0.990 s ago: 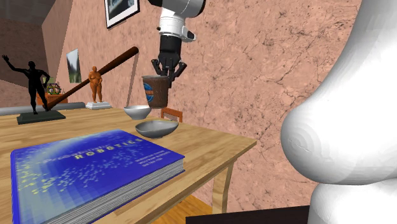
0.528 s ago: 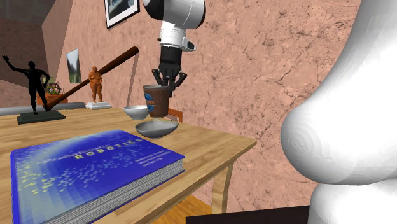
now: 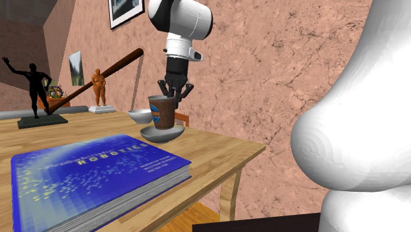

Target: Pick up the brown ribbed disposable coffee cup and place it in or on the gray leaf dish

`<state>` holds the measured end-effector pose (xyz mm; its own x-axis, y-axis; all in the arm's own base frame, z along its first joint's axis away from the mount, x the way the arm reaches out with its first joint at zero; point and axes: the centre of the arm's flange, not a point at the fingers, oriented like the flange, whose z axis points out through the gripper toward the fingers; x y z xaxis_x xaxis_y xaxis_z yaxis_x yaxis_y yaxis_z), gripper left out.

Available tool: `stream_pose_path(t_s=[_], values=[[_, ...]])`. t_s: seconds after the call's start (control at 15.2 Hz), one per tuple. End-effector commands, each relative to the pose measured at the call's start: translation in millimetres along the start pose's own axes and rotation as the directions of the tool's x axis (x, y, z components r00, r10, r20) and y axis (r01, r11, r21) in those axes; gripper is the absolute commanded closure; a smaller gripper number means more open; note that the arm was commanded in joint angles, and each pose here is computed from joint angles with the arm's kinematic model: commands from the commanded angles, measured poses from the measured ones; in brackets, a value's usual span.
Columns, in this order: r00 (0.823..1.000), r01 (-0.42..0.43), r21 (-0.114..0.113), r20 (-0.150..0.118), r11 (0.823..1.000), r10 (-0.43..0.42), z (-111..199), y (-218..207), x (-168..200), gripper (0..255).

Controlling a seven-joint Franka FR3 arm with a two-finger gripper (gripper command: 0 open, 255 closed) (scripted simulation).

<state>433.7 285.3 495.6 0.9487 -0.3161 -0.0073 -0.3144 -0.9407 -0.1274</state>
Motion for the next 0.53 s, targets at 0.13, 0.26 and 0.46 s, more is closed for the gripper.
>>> stream_pose_path(t_s=[0.13, 0.26, 0.46], values=[[1.000, 0.000, 0.001, 0.000, 1.000, 0.000, 0.3, 0.0, 0.2, 255], [1.000, 0.000, 0.001, 0.000, 1.000, 0.000, 0.3, 0.0, 0.2, 0], [1.000, 0.000, 0.001, 0.000, 1.000, 0.000, 0.4, 0.0, 0.2, 0]])
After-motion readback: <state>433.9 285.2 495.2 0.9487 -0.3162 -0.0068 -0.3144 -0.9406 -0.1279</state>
